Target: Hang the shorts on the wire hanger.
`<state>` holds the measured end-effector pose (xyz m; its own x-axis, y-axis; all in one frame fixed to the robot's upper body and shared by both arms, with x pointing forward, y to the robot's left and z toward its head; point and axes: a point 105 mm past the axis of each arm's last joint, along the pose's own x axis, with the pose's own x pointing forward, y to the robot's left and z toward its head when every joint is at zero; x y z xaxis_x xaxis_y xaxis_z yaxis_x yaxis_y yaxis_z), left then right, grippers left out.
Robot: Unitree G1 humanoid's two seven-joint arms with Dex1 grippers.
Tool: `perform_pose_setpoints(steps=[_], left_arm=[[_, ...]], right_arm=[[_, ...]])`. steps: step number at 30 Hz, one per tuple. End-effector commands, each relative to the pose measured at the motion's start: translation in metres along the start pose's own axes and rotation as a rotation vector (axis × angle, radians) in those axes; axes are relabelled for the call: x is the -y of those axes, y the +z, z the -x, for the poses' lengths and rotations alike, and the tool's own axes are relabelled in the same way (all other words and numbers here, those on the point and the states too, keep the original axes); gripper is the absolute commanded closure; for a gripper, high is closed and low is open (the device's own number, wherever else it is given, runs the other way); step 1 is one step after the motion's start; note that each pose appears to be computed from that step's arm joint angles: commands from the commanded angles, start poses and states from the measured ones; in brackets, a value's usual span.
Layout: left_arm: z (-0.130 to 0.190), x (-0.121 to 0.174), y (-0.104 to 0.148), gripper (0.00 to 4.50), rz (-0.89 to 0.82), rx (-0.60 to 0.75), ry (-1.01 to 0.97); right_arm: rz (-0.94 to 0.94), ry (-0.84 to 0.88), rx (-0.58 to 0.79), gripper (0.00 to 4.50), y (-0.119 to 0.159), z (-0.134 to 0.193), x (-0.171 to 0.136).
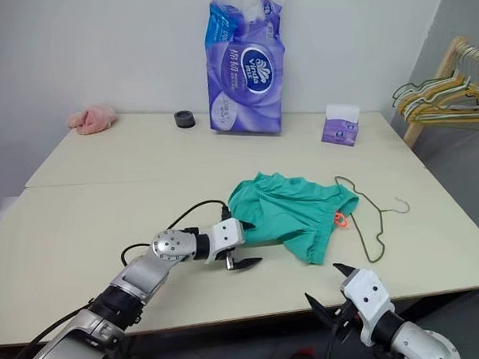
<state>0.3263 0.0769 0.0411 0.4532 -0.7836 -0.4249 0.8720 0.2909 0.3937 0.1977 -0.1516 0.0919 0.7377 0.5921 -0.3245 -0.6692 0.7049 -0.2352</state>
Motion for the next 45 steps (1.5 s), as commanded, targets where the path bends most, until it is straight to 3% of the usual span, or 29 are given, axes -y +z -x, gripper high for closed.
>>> perform_pose_setpoints(steps=[1, 8, 15, 23, 28, 36, 39, 45], left_arm=[[0.0, -0.008, -0.011, 0.41, -0.019, -0.046, 0.021], [-0.001, -0.021, -0.022, 2.34, -0.083, -0.086, 0.066], [-0.002, -0.022, -0.014, 4.48, -0.076, -0.04, 0.062], [0.008, -0.033, 0.001, 4.48, -0.076, 0.013, 0.08], [0.016, -0.043, 0.008, 4.48, -0.08, 0.032, 0.107], [0.029, -0.06, 0.017, 4.48, -0.077, 0.05, 0.175], [0.038, -0.068, 0.018, 4.5, -0.063, 0.048, 0.198], [0.047, -0.067, 0.014, 4.5, -0.047, 0.03, 0.169]], right_arm=[[0.057, -0.045, 0.058, 0.0, 0.017, -0.001, 0.008], [0.07, -0.044, 0.051, 0.0, 0.019, -0.006, 0.008], [0.037, -0.054, -0.035, 0.0, 0.013, -0.018, 0.009], [-0.034, -0.118, -0.082, 0.0, 0.012, -0.057, 0.023], [-0.064, -0.046, -0.081, 0.0, 0.014, -0.088, 0.014], [-0.027, -0.022, -0.127, 0.0, 0.007, -0.104, 0.013], [0.062, 0.007, -0.143, 0.63, 0.007, -0.104, 0.009], [0.177, -0.028, -0.182, 2.7, 0.0, -0.107, 0.023]])
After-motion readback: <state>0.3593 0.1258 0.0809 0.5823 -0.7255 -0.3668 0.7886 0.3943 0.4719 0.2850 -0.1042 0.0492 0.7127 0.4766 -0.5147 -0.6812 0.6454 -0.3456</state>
